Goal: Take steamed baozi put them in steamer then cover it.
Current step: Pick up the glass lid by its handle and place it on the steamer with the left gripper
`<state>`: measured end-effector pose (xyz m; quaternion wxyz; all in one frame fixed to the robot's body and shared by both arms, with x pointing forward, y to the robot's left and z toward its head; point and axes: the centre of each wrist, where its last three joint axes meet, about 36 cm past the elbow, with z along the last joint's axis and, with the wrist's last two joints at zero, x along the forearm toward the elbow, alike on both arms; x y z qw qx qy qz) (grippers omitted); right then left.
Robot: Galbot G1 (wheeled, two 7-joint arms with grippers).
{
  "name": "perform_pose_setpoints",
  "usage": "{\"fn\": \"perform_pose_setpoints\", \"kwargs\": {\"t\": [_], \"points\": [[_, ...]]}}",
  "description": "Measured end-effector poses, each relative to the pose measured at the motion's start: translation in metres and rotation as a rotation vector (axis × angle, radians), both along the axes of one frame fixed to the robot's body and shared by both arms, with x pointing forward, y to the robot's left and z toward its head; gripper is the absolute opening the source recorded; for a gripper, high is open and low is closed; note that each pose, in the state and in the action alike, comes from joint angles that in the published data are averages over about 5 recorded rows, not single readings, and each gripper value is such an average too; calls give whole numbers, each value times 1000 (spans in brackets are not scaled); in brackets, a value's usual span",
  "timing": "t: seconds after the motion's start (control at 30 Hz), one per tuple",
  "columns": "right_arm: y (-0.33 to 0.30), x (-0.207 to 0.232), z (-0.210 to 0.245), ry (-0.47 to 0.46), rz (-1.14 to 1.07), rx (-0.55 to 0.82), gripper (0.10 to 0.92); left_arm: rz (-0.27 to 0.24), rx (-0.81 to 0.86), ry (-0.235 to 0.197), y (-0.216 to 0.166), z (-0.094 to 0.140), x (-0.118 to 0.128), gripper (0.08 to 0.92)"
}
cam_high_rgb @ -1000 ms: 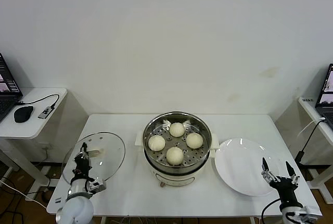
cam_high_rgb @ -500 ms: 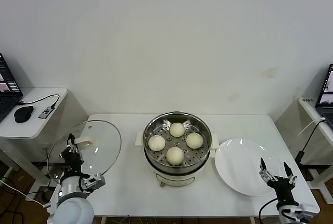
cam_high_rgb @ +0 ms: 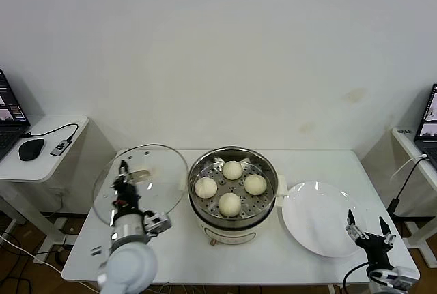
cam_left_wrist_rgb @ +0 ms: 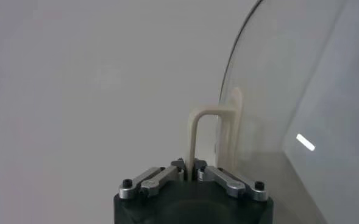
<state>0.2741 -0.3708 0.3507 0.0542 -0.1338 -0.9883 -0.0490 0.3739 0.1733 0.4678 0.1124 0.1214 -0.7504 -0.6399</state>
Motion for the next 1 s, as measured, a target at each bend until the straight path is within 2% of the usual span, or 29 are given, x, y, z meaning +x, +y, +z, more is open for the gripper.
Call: {"fn": "perform_pose_setpoints", "kwargs": {"t": [0.17,0.57,1.0], "points": [[-3,0,-2,5,-17,0,823,-57,4,5,-32,5,20,150],[-9,4,-8,20,-39,-3,823,-197,19,-17,-108,25,51,150],[-12,7,-17,36,-53,-2,823,-327,14,42,-179,16,51,150]]}}
